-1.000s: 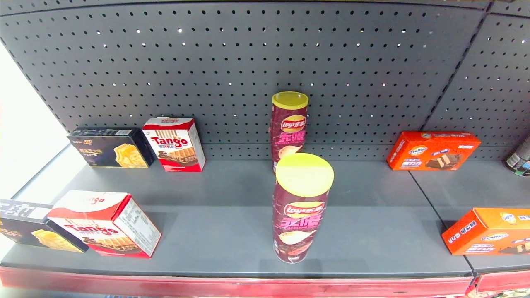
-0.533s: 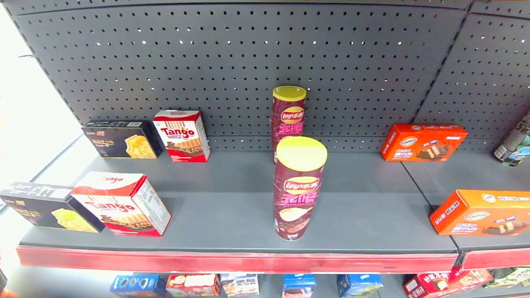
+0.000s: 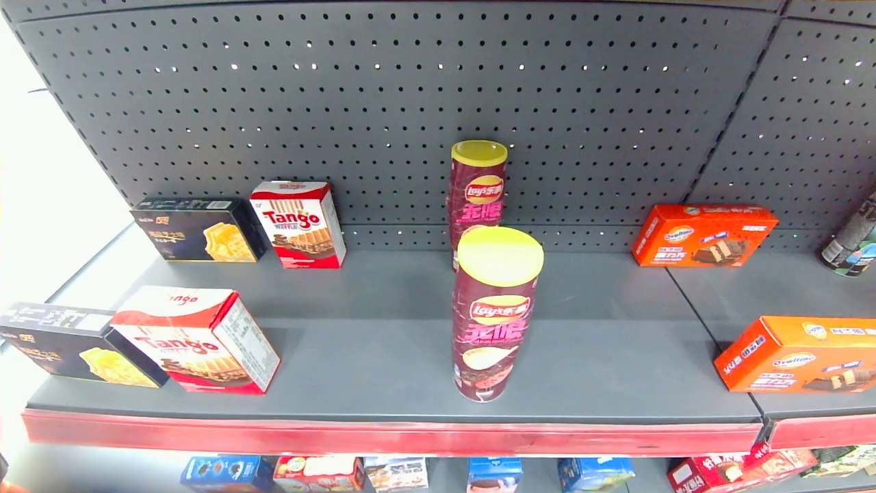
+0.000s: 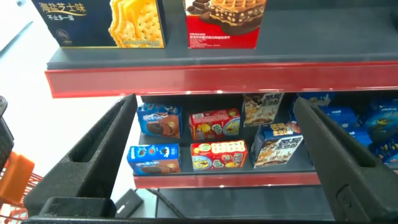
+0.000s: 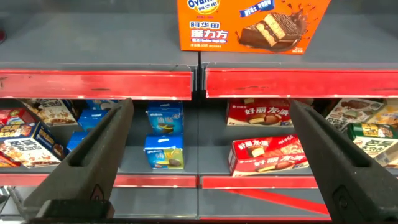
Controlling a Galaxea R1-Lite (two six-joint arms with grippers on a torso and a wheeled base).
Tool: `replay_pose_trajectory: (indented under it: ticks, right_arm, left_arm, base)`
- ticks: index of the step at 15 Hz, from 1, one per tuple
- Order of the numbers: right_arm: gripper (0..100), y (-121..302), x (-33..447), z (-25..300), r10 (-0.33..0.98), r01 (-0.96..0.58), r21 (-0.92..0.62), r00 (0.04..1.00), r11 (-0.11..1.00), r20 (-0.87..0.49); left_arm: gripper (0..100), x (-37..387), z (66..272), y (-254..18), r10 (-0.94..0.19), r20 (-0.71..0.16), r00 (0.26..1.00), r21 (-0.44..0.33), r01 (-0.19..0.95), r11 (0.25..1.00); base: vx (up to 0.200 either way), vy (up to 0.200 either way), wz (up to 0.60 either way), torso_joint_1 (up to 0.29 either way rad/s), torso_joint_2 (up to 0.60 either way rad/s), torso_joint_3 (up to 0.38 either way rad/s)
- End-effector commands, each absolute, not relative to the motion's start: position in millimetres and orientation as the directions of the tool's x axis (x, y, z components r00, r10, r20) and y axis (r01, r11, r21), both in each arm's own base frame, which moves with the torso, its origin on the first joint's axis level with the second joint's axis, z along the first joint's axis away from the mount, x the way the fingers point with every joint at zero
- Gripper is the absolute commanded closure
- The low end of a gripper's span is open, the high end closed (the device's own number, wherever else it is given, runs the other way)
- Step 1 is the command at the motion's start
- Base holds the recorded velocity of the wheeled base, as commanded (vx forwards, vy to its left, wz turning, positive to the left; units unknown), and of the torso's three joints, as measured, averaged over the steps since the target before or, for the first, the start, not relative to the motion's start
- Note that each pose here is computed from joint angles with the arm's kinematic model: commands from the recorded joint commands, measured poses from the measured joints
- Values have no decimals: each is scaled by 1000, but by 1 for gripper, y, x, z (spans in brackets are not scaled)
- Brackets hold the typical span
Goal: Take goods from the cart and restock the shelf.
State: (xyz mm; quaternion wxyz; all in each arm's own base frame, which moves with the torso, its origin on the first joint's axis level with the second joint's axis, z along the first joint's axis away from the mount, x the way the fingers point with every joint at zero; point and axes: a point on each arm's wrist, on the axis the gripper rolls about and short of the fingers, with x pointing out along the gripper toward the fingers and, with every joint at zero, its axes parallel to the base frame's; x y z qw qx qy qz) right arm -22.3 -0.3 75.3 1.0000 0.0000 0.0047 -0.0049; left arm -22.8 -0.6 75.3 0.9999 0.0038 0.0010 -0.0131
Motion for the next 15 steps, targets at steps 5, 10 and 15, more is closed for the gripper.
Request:
replay_pose_trajectory:
  ticks: [5, 10, 15]
  right_arm:
    - [0, 0, -22, 75, -9, 9, 0, 1000, 1000, -9]
    - [0, 0, -22, 75, -9, 9, 1, 1000, 1000, -9]
    - [0, 0, -22, 75, -9, 9, 6, 1000, 1000, -9]
  left_arm:
    - [0, -23, 75, -1, -26, -2, 1000, 8, 26, 1000]
    - [0, -23, 75, -1, -25, -2, 1000, 8, 25, 1000]
    - [0, -23, 75, -1, -25, 0, 1000, 8, 25, 1000]
  base:
    - [0, 0, 0, 0, 0, 0]
    - [0, 0, 0, 0, 0, 0]
    - [0, 0, 0, 0, 0, 0]
